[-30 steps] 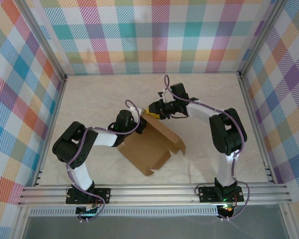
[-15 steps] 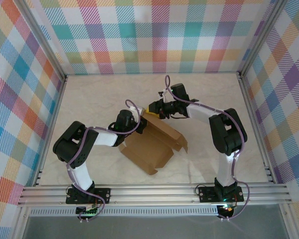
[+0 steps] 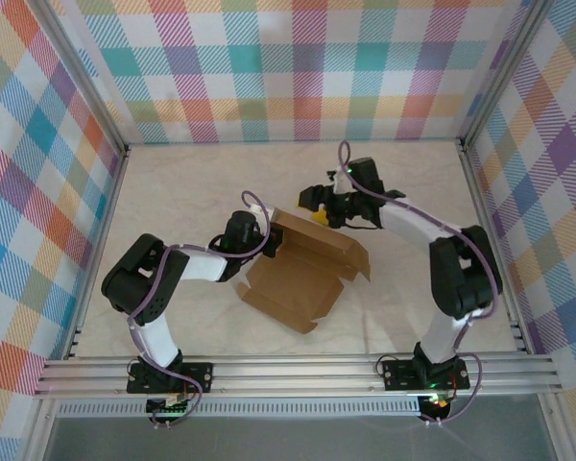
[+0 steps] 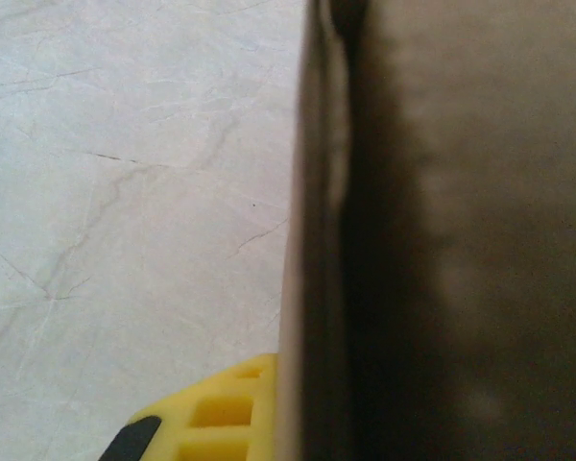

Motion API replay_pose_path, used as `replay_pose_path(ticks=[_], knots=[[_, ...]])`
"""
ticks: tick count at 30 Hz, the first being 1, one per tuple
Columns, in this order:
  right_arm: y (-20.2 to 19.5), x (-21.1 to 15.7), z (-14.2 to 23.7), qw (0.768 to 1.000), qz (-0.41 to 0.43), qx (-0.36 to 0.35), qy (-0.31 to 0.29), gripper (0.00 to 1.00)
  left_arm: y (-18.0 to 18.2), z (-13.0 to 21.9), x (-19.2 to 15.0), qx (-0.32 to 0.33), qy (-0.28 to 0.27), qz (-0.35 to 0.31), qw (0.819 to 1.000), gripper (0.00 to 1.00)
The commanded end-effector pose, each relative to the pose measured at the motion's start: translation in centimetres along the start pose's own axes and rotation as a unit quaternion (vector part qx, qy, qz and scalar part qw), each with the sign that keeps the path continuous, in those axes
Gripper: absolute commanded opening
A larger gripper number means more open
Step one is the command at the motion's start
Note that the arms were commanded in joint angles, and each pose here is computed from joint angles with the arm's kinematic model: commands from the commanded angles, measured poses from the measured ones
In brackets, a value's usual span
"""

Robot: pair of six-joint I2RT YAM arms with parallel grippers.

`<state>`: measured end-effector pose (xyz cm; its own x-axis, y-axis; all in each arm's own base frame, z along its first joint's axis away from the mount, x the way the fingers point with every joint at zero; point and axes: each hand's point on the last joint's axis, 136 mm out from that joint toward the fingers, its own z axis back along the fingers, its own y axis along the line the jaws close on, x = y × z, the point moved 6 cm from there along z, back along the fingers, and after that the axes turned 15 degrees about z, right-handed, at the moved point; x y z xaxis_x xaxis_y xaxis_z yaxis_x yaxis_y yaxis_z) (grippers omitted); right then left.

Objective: Fold the paper box

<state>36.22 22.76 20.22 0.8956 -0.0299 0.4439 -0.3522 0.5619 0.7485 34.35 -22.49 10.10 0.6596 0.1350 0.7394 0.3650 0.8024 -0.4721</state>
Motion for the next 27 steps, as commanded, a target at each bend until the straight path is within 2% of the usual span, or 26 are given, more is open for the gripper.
replay_pose_path(ticks=[1, 8, 13, 18, 21, 23, 27], knots=[[0.3, 1.3, 4.1, 0.997, 0.017, -0.050, -0.063, 0.80, -0.9, 0.5, 1.3, -0.013, 0.000, 0.023, 1.000, 0.00], [1.0, 1.1, 10.2, 0.984, 0.030, -0.100, -0.143, 0.80, -1.3, 0.5, 2.3, -0.038, 0.008, 0.066, 0.997, 0.00], [1.7, -0.3, 14.8, 0.963, 0.042, -0.153, -0.219, 0.79, 0.0, 0.5, 4.1, -0.018, 0.004, 0.145, 0.989, 0.00], [2.3, -2.5, 19.1, 0.938, 0.036, -0.185, -0.290, 0.78, 1.1, 0.8, 6.3, -0.035, -0.010, 0.246, 0.969, 0.00], [2.2, -4.4, 21.2, 0.925, 0.029, -0.214, -0.312, 0.77, 1.4, 1.0, 7.3, -0.053, -0.025, 0.290, 0.955, 0.00], [2.4, -5.4, 21.7, 0.924, 0.028, -0.216, -0.314, 0.77, 1.2, 1.0, 7.8, -0.074, -0.025, 0.313, 0.947, 0.00], [2.7, -6.2, 20.5, 0.941, 0.025, -0.162, -0.297, 0.77, 0.2, 0.8, 9.0, -0.128, -0.031, 0.349, 0.928, 0.00]])
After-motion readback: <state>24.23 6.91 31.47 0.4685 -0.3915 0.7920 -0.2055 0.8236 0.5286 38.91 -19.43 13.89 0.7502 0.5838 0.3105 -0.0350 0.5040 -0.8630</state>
